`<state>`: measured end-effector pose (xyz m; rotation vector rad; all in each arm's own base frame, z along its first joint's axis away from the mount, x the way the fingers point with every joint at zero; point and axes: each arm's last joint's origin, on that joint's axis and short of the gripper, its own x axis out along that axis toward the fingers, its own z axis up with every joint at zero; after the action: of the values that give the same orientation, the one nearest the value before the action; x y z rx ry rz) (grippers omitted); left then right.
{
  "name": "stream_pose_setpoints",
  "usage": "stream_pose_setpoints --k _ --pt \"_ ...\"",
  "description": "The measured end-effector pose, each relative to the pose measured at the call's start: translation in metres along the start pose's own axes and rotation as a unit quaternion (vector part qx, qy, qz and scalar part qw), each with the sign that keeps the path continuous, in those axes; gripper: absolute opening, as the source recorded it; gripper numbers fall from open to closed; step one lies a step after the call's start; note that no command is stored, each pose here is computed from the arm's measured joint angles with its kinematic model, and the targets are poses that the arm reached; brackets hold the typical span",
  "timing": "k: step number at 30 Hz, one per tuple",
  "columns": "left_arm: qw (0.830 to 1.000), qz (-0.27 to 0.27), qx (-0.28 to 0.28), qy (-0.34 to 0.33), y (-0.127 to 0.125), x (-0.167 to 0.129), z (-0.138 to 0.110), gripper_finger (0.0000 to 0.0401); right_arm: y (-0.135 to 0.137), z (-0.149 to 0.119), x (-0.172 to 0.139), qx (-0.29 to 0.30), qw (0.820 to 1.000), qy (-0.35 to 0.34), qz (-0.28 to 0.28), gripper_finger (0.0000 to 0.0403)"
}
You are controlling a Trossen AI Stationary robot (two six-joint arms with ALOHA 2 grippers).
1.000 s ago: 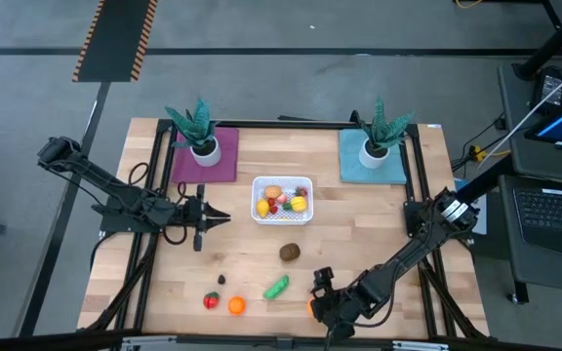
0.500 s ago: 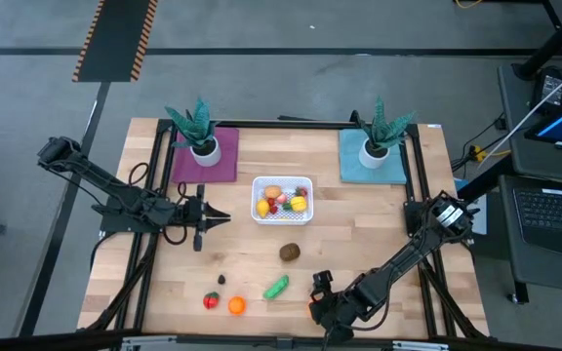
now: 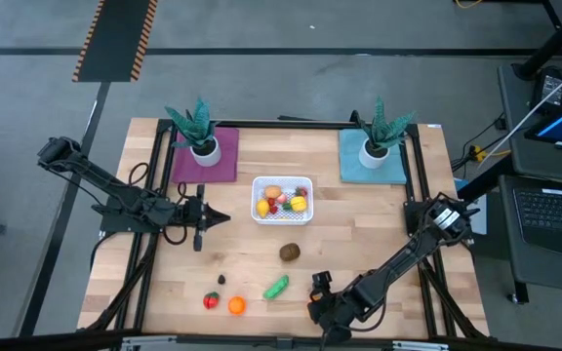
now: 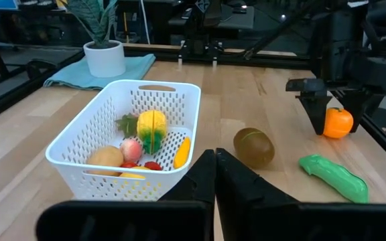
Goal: Pick and placing Produce into tupperware
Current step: Put the orange into the white bin
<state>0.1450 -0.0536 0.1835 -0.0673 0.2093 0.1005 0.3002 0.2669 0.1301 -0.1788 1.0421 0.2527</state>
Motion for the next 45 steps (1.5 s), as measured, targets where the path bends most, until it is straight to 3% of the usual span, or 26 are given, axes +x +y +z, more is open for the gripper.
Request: stream_pose_setpoints --k 12,26,45 --pt "1.000 0.000 0.000 0.000 0.0000 0.0000 0.0000 0.0029 0.0003 -0.0006 0.0043 0.000 1.000 0.000 0.001 0.0335" --pt "1.000 0.000 0.000 0.000 0.0000 0.0000 0.0000 0.0055 -0.0013 0.0011 0.0053 0.006 1.000 -0.005 0.003 0.0253" --pt "1.000 0.000 -0.012 0.000 0.0000 0.0000 0.0000 0.0077 -0.0021 0.0013 0.0057 0.033 0.999 -0.008 -0.004 0.0252"
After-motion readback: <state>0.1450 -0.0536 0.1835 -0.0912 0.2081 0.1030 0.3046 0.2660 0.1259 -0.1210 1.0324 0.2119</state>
